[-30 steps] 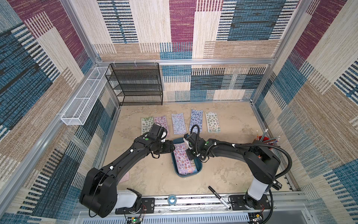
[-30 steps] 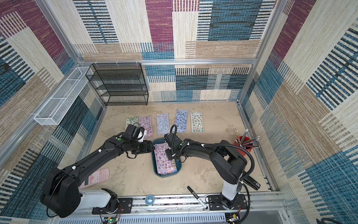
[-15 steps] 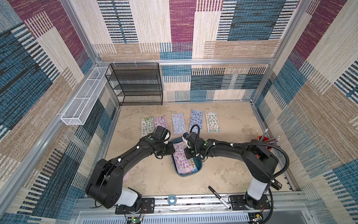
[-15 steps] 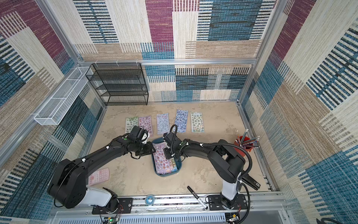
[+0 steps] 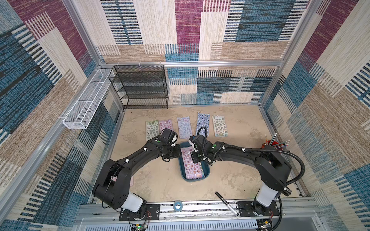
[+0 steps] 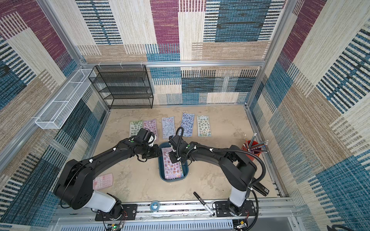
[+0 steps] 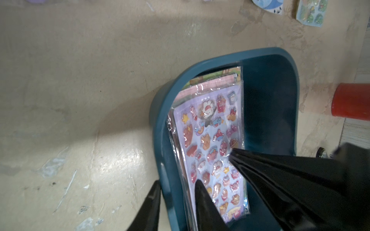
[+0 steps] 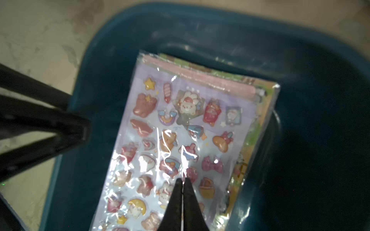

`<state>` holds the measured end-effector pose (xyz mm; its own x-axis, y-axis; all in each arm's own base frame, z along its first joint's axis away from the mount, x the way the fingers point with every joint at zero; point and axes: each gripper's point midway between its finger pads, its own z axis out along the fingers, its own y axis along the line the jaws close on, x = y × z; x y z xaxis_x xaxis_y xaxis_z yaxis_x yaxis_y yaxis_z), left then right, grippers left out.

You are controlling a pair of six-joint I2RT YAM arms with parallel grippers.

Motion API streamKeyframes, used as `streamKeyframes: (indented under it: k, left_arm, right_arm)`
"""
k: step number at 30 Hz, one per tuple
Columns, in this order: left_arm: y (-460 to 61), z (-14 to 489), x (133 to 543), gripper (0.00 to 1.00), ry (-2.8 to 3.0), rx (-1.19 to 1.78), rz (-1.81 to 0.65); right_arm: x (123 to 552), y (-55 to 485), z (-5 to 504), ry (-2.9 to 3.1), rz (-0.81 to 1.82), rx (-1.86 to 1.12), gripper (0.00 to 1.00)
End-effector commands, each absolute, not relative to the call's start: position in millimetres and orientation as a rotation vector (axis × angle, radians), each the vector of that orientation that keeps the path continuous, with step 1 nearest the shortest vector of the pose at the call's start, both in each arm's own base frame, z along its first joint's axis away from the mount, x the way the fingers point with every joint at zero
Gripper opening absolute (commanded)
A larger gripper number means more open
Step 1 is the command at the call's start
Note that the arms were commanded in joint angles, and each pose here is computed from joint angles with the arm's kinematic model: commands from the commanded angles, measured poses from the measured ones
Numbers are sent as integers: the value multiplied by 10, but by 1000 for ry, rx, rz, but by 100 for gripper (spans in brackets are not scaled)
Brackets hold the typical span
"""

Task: Take the stickers out of the storage box
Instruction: Pick up the sticker from the storage box.

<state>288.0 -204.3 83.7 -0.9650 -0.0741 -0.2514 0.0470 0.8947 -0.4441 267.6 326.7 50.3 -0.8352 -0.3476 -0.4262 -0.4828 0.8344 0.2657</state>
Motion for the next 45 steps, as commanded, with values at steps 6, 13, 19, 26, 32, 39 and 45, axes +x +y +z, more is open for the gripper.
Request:
streamKeyframes:
  k: [6,13,19,26,32,39,45]
  left_arm:
    - [-2119,825,2906,34,2802,7,-708]
    - [-2134,915,2935,42,2794,19,-710]
    - [-2033,1084,2912,61,2786,17,-644]
    - [-1843,1070,2697,62,2846,-14,-551]
    - [-1859,867,2552,62,2901,-3,-502]
    - [-2047,731,2570,46,2915,40,-525]
    - [-2074,653,2607,5,2938,17,-509]
  right_arm:
    - [2169,3796,458,2648,1152,-682,5]
    - [2105,3790,338,2657,1322,-566,3]
    - [2208,3626,297,2652,1325,-473,2]
    - [2287,3576,298,2629,1358,-410,2]
    - [2354,3553,290,2638,1292,-407,2]
    - [2425,3508,315,2639,1207,-408,3]
    - [2586,3407,557,2596,1037,-434,5]
